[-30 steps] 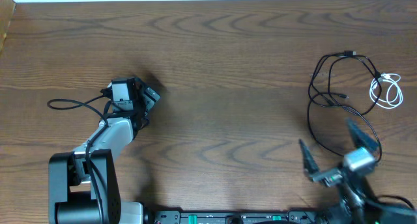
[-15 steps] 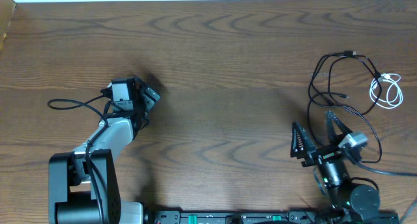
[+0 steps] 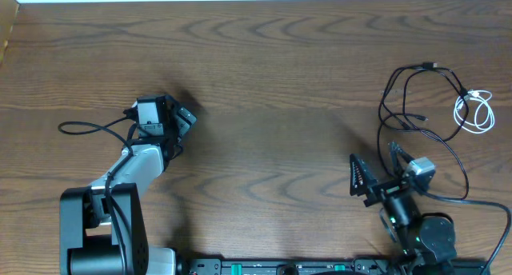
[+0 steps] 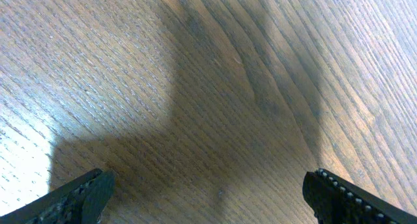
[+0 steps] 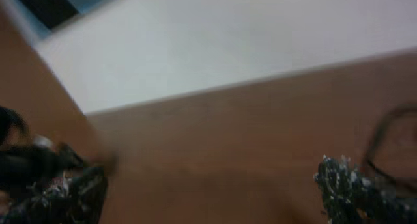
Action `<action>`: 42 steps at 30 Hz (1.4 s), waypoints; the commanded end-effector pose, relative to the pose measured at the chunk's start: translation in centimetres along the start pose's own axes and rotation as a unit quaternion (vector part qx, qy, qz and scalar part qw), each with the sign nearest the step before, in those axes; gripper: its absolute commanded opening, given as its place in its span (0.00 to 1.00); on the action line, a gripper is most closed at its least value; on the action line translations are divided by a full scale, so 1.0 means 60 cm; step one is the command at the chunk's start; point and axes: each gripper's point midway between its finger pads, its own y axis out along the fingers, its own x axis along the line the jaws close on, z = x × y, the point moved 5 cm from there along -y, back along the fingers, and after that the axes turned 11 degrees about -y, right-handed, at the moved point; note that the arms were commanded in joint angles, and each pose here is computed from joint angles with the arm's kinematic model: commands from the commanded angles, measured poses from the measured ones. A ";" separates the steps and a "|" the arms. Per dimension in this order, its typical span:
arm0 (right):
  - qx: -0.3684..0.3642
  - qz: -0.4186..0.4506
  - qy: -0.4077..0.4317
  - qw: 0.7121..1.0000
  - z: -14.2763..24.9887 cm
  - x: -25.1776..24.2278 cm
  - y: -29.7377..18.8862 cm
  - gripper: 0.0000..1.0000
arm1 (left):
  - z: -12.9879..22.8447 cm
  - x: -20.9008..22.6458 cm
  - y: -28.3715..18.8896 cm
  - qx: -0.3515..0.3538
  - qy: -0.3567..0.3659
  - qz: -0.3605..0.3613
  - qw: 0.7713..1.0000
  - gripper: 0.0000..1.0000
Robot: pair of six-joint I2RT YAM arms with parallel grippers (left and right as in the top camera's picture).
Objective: Untangle cables
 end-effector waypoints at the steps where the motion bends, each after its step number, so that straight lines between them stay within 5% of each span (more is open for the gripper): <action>1: 0.016 0.070 -0.016 0.997 0.012 -0.029 -0.002 0.99 | -0.003 0.000 0.002 -0.002 -0.002 -0.004 1.000 0.98; 4: 0.033 0.069 -0.089 0.993 0.020 -0.030 0.000 0.99 | -0.003 0.000 0.002 -0.001 -0.002 -0.004 1.000 0.98; 13: 0.077 0.055 -0.103 0.990 0.046 -0.028 0.006 0.99 | -0.003 0.000 0.002 -0.002 -0.002 -0.004 1.000 0.98; 22: 0.083 0.043 -0.226 0.970 0.045 -0.028 0.006 0.99 | -0.003 0.000 0.002 -0.002 -0.002 -0.004 1.000 0.98; 42: 0.084 0.042 -0.231 0.968 0.046 -0.028 0.006 0.99 | -0.003 0.000 0.002 -0.002 -0.002 -0.004 1.000 0.98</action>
